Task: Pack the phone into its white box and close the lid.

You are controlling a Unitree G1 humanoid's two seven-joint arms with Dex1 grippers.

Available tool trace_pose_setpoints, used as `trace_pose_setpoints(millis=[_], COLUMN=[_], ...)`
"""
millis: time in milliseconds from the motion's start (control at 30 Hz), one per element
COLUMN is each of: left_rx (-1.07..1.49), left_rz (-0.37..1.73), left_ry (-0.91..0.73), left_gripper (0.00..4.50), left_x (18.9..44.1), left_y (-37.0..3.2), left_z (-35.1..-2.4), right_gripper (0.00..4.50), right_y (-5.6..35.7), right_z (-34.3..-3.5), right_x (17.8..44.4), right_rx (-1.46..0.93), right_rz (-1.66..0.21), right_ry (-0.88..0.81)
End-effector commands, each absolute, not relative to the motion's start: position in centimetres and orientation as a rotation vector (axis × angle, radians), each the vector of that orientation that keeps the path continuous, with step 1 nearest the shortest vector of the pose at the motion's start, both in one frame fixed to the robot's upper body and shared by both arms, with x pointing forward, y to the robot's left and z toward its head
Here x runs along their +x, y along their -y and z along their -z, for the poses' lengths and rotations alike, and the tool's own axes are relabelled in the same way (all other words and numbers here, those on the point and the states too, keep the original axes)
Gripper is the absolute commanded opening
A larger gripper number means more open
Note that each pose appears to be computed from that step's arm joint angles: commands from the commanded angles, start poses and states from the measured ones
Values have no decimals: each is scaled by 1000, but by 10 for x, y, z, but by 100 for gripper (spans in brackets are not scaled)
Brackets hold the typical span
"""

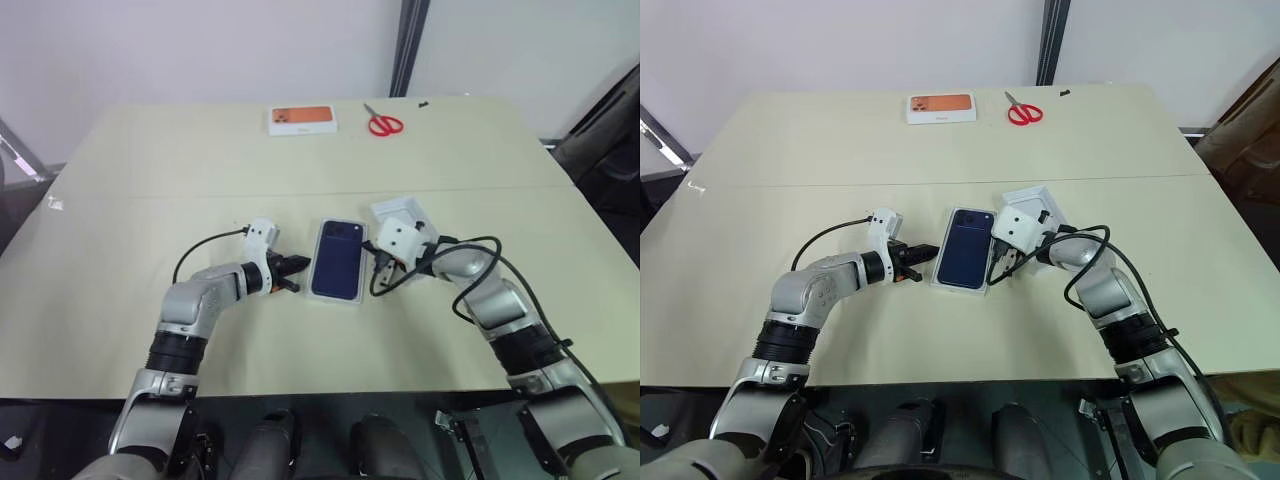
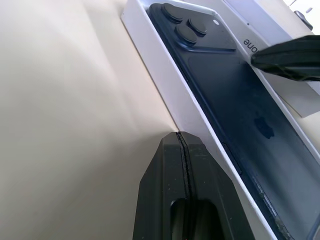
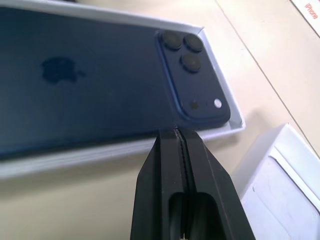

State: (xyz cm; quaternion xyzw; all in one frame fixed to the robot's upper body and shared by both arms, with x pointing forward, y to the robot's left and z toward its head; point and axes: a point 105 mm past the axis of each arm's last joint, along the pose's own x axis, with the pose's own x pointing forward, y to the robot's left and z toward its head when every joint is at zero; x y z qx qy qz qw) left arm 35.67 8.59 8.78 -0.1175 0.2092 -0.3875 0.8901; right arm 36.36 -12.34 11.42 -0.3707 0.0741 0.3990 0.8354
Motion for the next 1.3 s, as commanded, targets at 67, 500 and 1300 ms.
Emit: trace_pose_setpoints(millis=[67, 500, 1300], left_rx=[-235, -248, -216], left_rz=[817, 853, 829], left_ry=[-397, -405, -387], left_gripper=[0, 0, 0], left_x=[356, 352, 357], left_y=[-88, -77, -90], left_z=[-98, -100, -102], right_gripper=[1, 1, 1], right_y=[132, 111, 135], right_z=[-110, -109, -120], right_x=[359, 371, 362], right_rx=[-804, -791, -812], right_rz=[-849, -853, -847], right_ry=[-193, -145, -157])
